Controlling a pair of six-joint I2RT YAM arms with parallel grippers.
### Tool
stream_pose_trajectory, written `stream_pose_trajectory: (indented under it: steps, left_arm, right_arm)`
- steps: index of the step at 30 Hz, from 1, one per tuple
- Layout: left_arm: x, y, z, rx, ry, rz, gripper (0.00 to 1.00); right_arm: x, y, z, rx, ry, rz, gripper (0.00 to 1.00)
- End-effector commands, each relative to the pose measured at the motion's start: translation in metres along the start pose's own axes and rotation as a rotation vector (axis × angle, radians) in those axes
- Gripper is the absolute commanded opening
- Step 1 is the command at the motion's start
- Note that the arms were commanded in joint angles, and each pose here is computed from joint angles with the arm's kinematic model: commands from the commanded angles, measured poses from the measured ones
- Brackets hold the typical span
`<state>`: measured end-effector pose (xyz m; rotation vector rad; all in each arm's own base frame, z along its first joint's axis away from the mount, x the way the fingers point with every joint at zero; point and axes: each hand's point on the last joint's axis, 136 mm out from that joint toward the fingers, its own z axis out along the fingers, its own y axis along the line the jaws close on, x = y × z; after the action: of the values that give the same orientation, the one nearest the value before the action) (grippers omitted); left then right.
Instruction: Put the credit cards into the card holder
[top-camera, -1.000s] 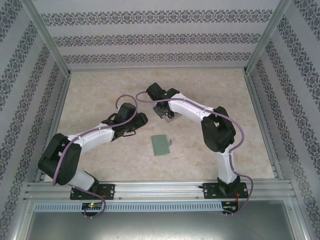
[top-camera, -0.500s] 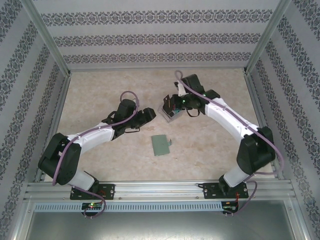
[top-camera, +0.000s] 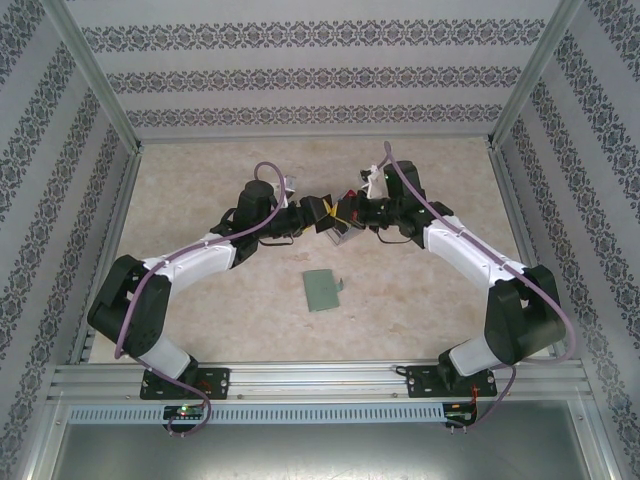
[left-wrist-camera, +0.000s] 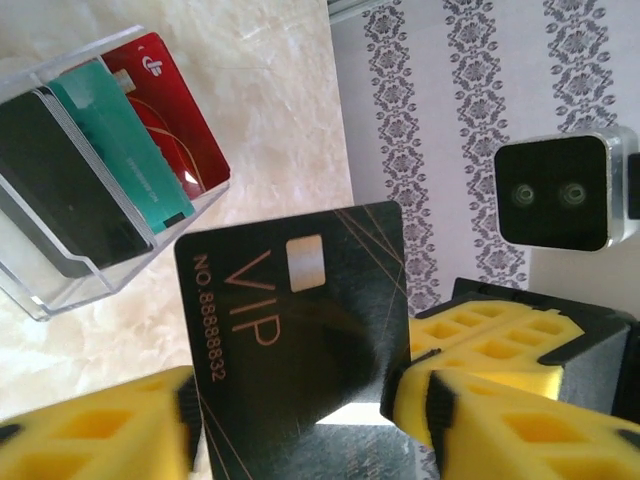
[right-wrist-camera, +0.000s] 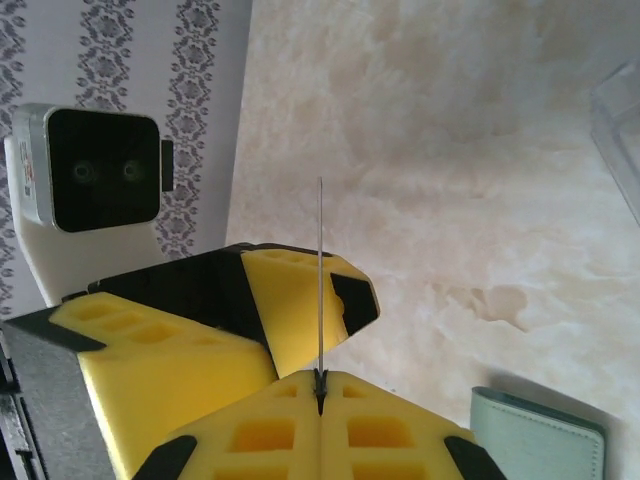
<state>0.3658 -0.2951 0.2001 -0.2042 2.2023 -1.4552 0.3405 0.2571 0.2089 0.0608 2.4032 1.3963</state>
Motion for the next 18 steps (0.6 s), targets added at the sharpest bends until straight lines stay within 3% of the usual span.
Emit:
stream_pose_trajectory:
  steps: [1,12,18]
  left_arm:
    - [-0.012,-0.022,-0.003,0.081,-0.027,0.023,0.47]
    - [-0.006,-0.03,-0.006,0.084,0.022,0.068,0.01]
    - [-0.001,-0.042,-0.007,0.15,0.058,0.069,0.0]
  right_arm:
    - [-0.003,0.007,-0.006,-0.071,-0.006,0.024,0.03]
    - [-0.004,0.019,-0.013,-0.148,0.017,-0.016,0.15]
    - [-0.008,0.026,-0.018,-0.187,0.027,-0.03,0.27]
